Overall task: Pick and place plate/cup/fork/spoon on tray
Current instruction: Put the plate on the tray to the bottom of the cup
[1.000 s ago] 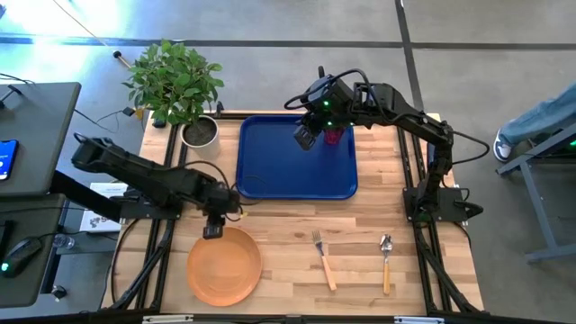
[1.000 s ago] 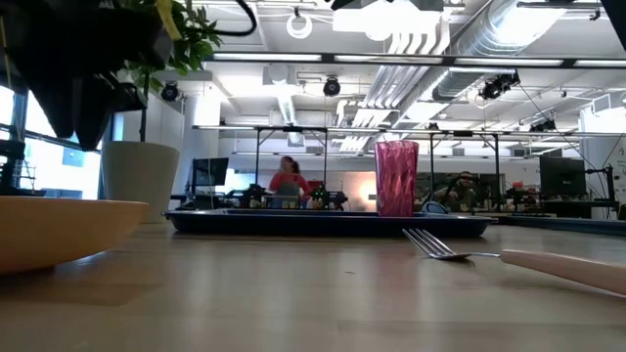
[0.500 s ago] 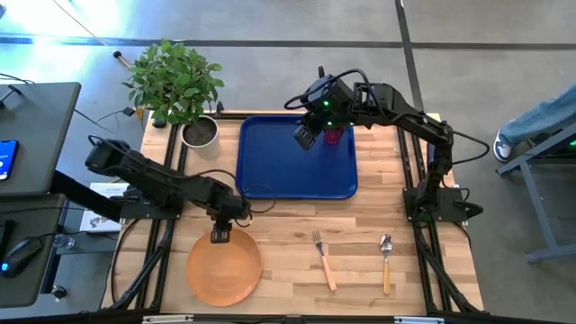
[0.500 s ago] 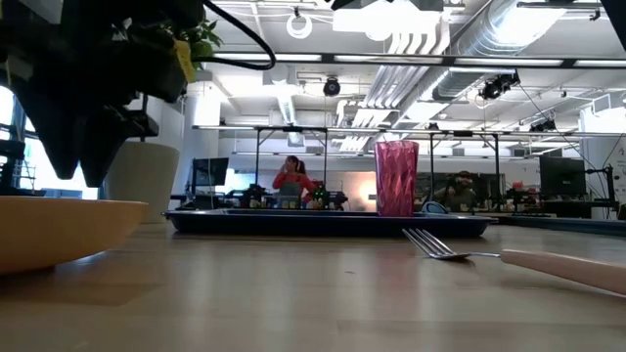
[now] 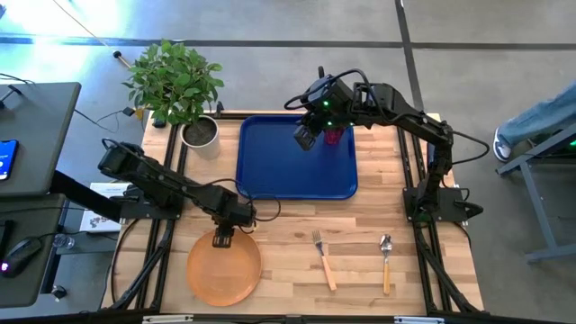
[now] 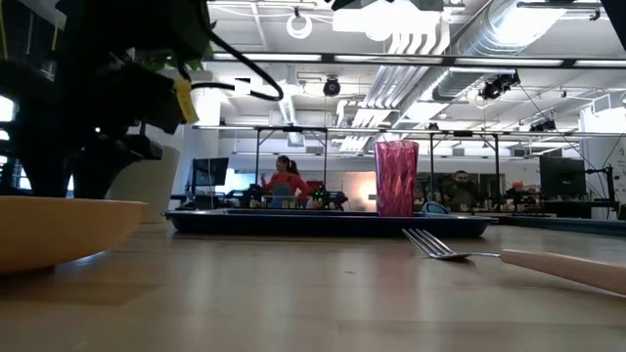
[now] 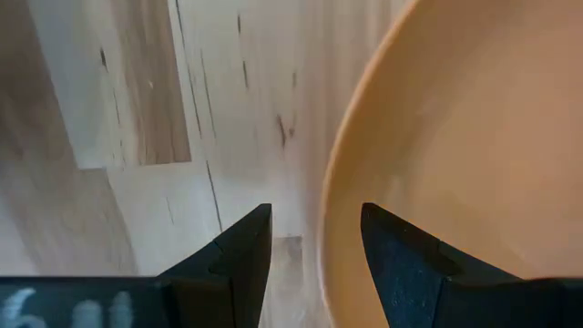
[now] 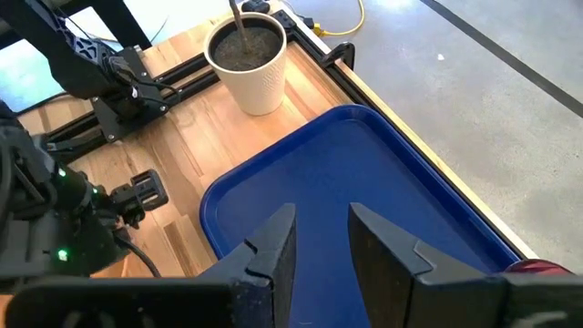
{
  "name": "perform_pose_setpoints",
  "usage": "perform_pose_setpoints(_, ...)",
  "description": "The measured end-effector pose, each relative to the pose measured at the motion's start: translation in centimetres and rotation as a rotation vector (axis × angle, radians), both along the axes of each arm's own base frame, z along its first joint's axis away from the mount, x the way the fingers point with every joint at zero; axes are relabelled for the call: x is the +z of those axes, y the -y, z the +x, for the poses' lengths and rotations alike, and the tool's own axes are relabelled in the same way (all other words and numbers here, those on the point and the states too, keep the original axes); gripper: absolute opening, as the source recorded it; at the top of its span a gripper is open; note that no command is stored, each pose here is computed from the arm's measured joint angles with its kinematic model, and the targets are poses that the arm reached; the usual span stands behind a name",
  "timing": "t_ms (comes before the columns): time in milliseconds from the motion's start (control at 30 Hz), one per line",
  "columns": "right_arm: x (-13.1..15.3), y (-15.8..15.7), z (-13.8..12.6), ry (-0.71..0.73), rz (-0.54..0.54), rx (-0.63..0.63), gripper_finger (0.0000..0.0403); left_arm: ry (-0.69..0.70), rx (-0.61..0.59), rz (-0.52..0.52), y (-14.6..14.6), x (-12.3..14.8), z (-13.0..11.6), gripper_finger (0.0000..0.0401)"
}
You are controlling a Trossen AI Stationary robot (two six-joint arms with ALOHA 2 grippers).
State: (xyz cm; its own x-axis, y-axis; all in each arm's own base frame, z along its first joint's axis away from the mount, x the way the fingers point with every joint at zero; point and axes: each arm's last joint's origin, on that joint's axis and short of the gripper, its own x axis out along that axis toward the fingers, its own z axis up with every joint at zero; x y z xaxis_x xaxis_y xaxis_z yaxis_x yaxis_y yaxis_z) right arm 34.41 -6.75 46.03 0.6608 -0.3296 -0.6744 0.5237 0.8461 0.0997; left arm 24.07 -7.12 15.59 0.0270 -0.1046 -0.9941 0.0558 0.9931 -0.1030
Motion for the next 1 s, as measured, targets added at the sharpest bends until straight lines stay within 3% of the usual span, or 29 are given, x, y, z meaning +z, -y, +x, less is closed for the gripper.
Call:
perform_pose_setpoints(267,0.0,0.0,0.0,0.000,0.000,0.000,0.0094,-0.038,-0.001,0.025,0.1,-1.5,0.5,0.0137)
perform_pose_setpoints(700,0.0,0.0,0.0,0.000,0.001,0.001,0.0094,-0.033,0.008,0.006,0.1,-1.1,0.5,0.0012)
perform_pose_setpoints(1000,0.0,-0.1,0.0,0.003,0.017,0.016,0.0094,0.061,0.039,-0.012,-0.7,1.1,0.5,0.0005)
